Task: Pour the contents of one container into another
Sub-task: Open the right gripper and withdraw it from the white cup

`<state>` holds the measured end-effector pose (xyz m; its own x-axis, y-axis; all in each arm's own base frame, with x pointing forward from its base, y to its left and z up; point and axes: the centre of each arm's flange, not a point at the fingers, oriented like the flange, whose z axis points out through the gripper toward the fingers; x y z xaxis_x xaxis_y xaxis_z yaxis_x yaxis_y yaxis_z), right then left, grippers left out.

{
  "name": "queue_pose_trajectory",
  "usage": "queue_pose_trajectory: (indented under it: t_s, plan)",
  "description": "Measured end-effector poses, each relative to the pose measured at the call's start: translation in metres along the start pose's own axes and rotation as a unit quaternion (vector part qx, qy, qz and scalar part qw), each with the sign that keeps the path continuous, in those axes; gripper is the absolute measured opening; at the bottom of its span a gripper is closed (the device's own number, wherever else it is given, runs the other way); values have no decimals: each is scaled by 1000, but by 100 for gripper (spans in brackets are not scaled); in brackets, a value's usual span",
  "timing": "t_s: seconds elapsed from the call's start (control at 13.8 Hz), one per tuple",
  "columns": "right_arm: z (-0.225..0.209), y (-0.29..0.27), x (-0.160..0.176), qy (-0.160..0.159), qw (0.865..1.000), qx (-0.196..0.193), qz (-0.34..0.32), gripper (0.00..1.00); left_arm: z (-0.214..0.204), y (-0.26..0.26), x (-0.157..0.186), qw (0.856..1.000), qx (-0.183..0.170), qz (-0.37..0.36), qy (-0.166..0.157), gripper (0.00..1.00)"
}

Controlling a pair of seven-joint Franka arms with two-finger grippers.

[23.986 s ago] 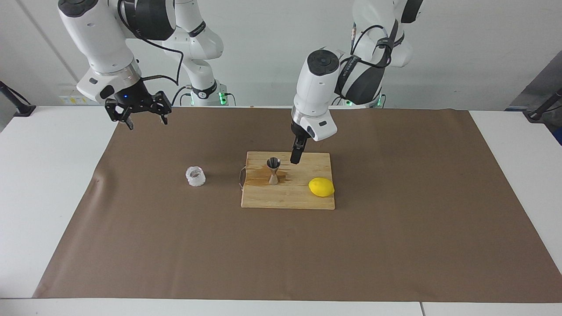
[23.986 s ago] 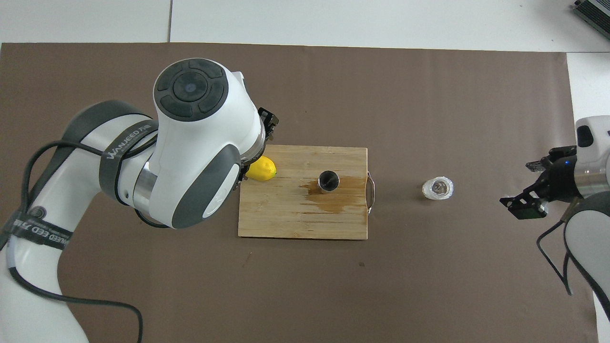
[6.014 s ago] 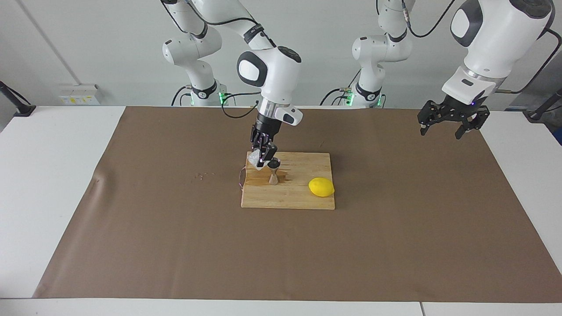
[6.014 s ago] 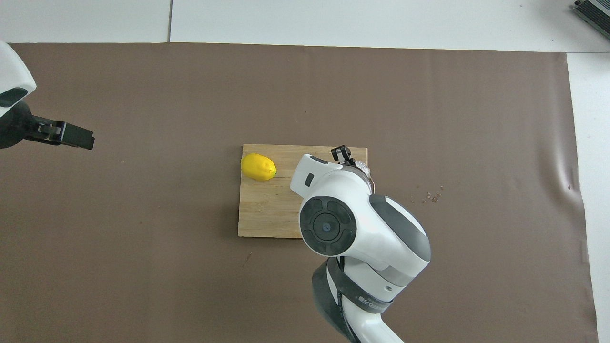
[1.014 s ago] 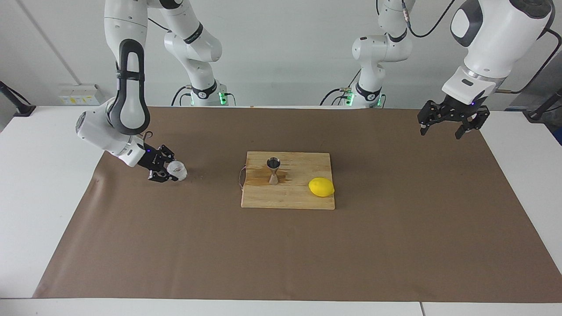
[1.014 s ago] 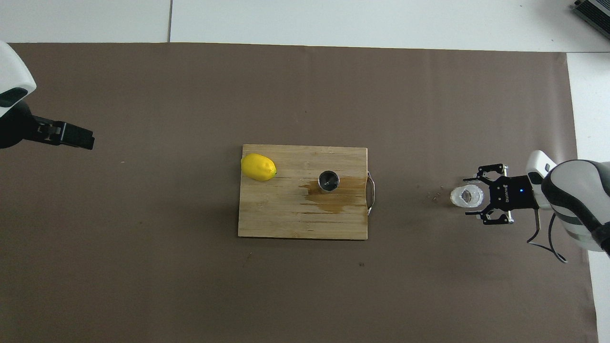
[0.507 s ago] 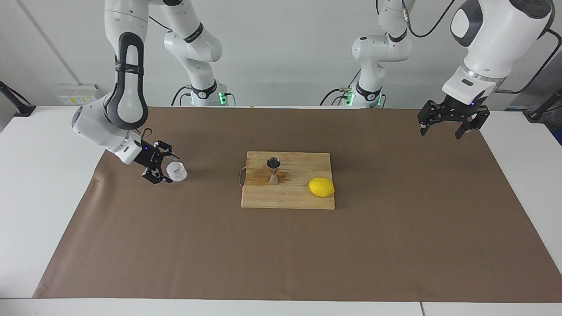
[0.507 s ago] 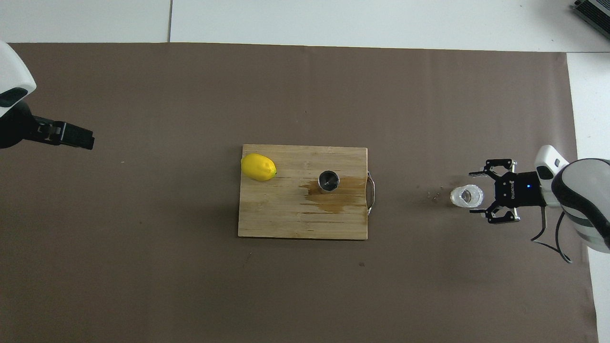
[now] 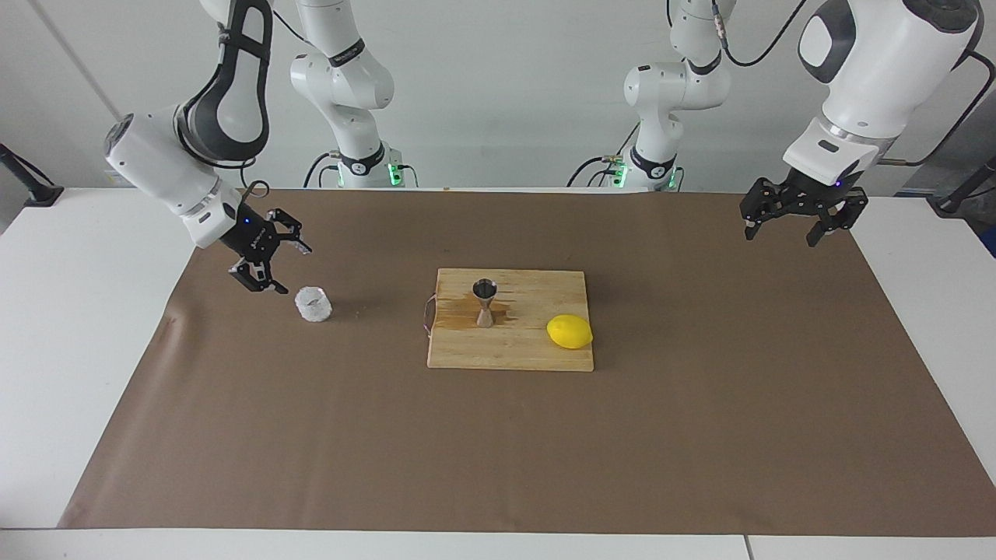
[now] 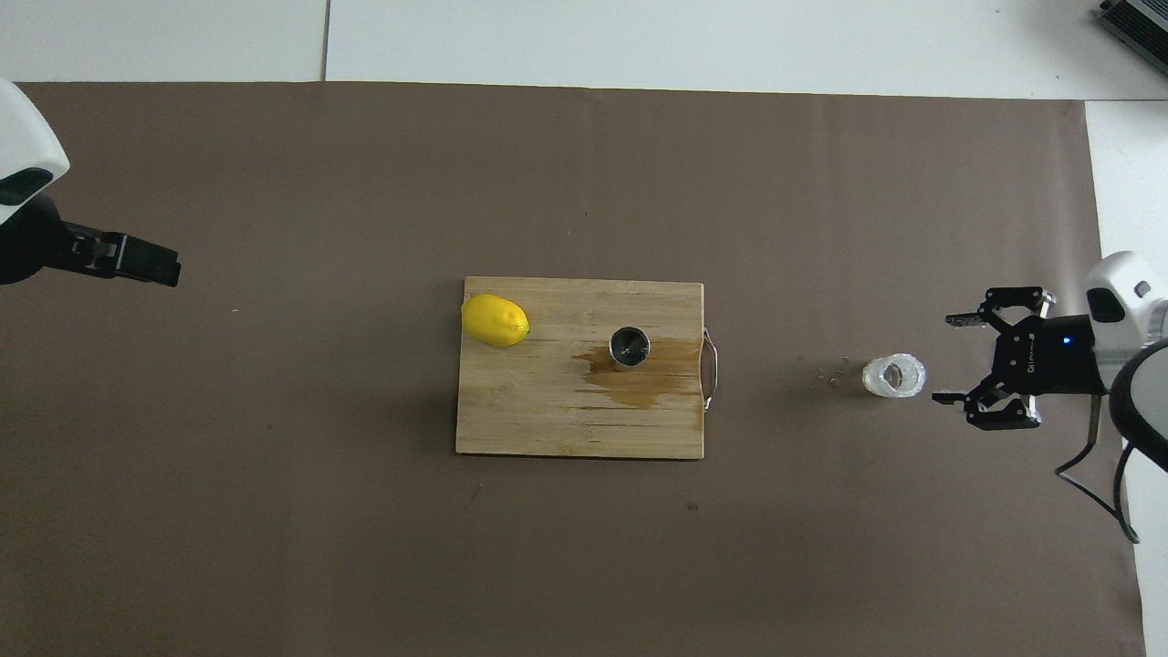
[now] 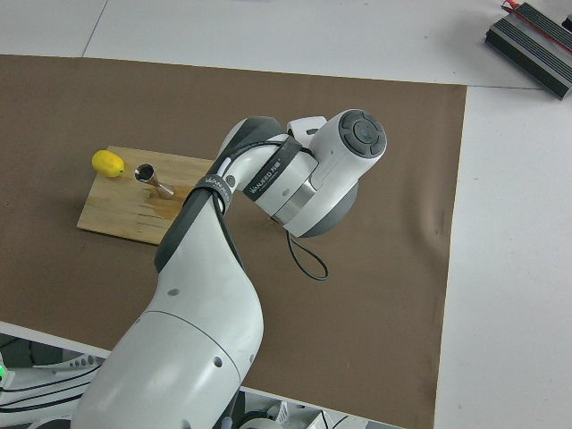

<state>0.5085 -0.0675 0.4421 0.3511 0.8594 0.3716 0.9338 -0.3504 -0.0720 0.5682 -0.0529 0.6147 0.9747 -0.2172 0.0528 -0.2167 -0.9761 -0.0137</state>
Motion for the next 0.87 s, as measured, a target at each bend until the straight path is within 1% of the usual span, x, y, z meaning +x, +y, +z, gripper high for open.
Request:
queue_pose_trajectory:
  t_s: [0.07,0.22,0.36,0.51,0.58,0.65,0.72,0.87]
  plan:
    - [-14,-6,23,-26,999,-17,24,100,0,0,0,1000,0,0,0,100]
    - [-32,-11,59,-47,994,-45,87,100,0,0,0,1000,0,0,0,100]
    - [-45,-10,83,-70,985,-76,139,100,0,0,0,1000,0,0,0,100]
    - [-59,-10,108,-89,971,-102,197,100,0,0,0,1000,0,0,0,100]
    - [-66,-9,119,-99,959,-110,241,100,0,0,0,1000,0,0,0,100]
    - [-75,-7,128,-107,943,-121,292,100,0,0,0,1000,0,0,0,100]
    - [-85,-4,137,-106,922,-133,347,100,0,0,0,1000,0,0,0,100]
    - [-99,1,150,-91,883,-146,436,100,0,0,0,1000,0,0,0,100]
